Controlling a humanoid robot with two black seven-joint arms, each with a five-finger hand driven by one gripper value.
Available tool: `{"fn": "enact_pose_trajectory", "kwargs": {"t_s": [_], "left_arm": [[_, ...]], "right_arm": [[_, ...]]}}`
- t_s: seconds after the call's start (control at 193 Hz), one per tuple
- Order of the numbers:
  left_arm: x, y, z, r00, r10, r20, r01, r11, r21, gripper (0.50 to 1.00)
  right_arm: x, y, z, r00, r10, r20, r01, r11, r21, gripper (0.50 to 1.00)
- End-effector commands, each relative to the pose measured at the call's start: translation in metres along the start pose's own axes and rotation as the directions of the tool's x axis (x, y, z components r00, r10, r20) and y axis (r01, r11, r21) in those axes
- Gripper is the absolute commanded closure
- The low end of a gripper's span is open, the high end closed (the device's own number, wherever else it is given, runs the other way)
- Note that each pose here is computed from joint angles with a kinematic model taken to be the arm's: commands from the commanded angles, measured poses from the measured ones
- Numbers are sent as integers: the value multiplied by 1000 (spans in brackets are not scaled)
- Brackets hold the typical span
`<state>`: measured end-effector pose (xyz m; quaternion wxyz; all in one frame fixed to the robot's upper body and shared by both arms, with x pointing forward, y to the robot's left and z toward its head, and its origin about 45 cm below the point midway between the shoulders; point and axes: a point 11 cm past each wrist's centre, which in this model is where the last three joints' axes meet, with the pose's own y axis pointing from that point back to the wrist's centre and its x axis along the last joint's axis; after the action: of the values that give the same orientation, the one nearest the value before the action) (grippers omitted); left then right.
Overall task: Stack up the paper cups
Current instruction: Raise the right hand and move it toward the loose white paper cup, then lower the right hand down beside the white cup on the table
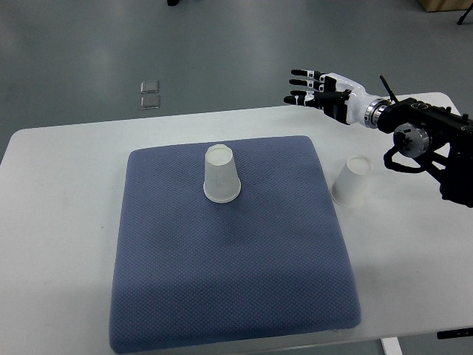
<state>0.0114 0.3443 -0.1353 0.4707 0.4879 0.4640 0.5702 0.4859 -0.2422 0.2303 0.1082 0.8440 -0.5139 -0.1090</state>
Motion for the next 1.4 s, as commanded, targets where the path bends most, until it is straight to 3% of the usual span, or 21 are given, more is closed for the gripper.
{"fn": "enact_pose_trajectory", "kwargs": {"t_s": [0.0, 0.289, 0.657, 0.796, 0.91, 1.122, 1.396], "left_arm": [[0, 0, 0, 1000, -1, -1, 1, 1000, 0, 500], [-1, 0, 0, 1000, -4, -1, 4, 1000, 0, 500], [-1, 0, 1, 1000, -4, 0, 4, 1000, -1, 500], [-1, 0, 1, 1000, -4, 0, 4, 1000, -1, 500], [-1, 0, 1, 1000, -4, 0, 4, 1000, -1, 500], [-1, 0, 0, 1000, -2, -1, 2, 1000, 0, 500], [-1, 0, 0, 1000, -2, -1, 2, 1000, 0, 500]], "right_arm": [[18, 11, -7, 997, 23, -79, -25, 999, -22, 587], [32, 34, -22, 900, -54, -432, -2, 992, -128, 587], [44, 91, -23, 574, -281, -769, 37, 947, -318, 587], [44, 110, -31, 511, -316, -800, 81, 944, -321, 587], [39, 110, -22, 500, -333, -799, 117, 941, -318, 587], [35, 102, 20, 425, -323, -846, 75, 944, -323, 587], [55, 104, 29, 425, -296, -855, 6, 946, -325, 587]]}}
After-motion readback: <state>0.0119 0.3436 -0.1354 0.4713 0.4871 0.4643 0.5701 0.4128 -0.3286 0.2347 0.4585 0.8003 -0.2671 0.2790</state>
